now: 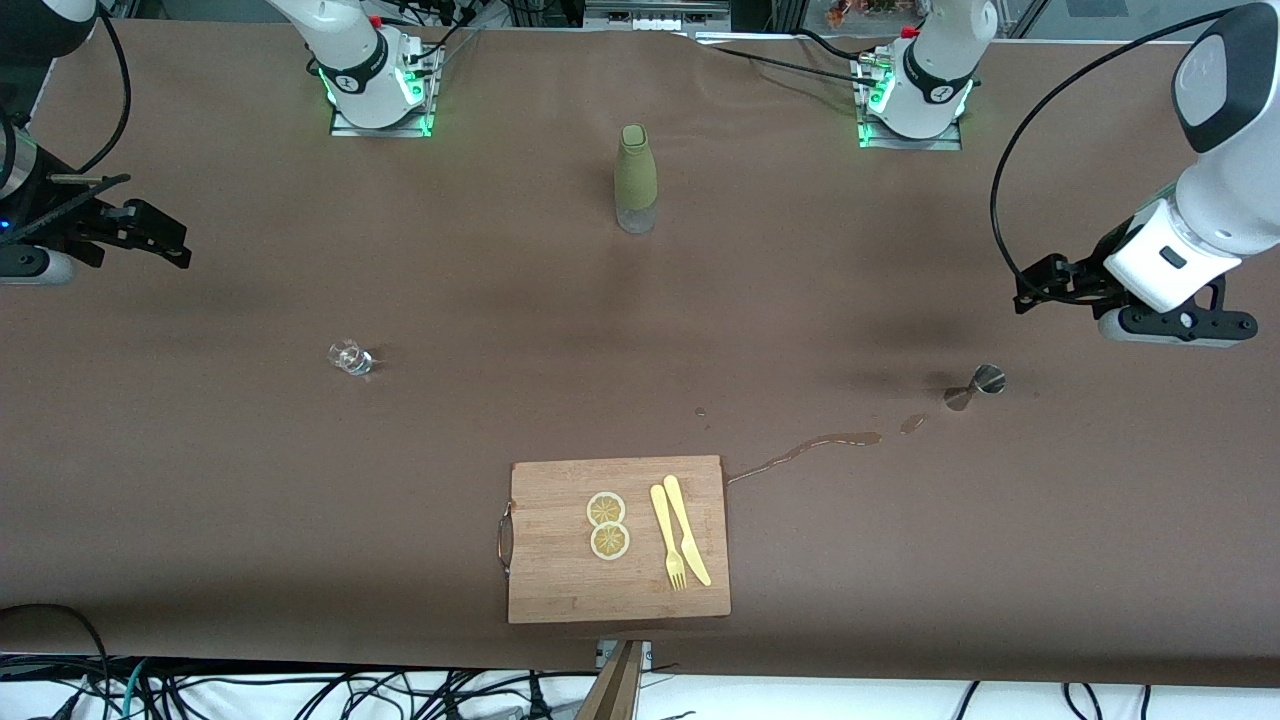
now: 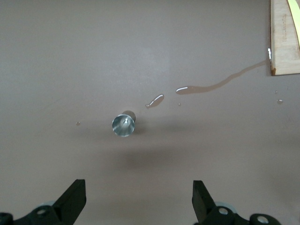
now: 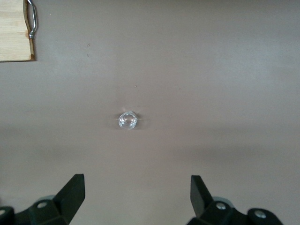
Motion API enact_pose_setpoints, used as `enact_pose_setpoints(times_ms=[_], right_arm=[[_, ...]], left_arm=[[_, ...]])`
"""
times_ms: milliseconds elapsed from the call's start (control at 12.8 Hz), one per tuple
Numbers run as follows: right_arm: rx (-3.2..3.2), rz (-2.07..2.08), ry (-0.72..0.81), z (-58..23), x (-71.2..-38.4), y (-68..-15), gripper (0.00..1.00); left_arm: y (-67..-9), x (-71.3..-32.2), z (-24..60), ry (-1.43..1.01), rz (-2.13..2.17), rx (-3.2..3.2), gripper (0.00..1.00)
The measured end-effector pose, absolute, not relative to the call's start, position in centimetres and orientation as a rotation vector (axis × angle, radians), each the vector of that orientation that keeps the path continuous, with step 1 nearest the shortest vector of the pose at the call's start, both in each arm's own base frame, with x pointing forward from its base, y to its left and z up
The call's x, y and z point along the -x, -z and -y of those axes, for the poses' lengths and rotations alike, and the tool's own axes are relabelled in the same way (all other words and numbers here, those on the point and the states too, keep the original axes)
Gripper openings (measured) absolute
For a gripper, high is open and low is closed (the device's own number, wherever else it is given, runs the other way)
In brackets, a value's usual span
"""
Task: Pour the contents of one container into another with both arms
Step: 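Move both grippers open toward the steel jigger and the glass beaker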
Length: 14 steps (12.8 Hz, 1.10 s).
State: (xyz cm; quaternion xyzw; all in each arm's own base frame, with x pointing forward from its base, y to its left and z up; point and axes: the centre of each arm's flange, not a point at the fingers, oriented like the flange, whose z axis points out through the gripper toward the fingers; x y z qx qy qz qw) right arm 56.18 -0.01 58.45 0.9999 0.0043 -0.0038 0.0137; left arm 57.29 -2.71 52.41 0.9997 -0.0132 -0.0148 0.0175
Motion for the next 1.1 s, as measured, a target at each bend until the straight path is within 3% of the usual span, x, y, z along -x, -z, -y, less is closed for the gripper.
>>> enact_pose_setpoints(times_ms=[470, 1096], right_arm=[[-3.115, -0.013, 0.012, 0.0, -56.2, -58.4, 1.00], [-3.115, -0.013, 0.014, 0.0, -56.2, -58.4, 1.00]], left_arm=[[-53.2, -57.1, 0.9, 0.021, 0.245, -3.015, 1.00], [-46.1, -59.5, -14.8, -0.185, 0.682, -2.614, 1.00]])
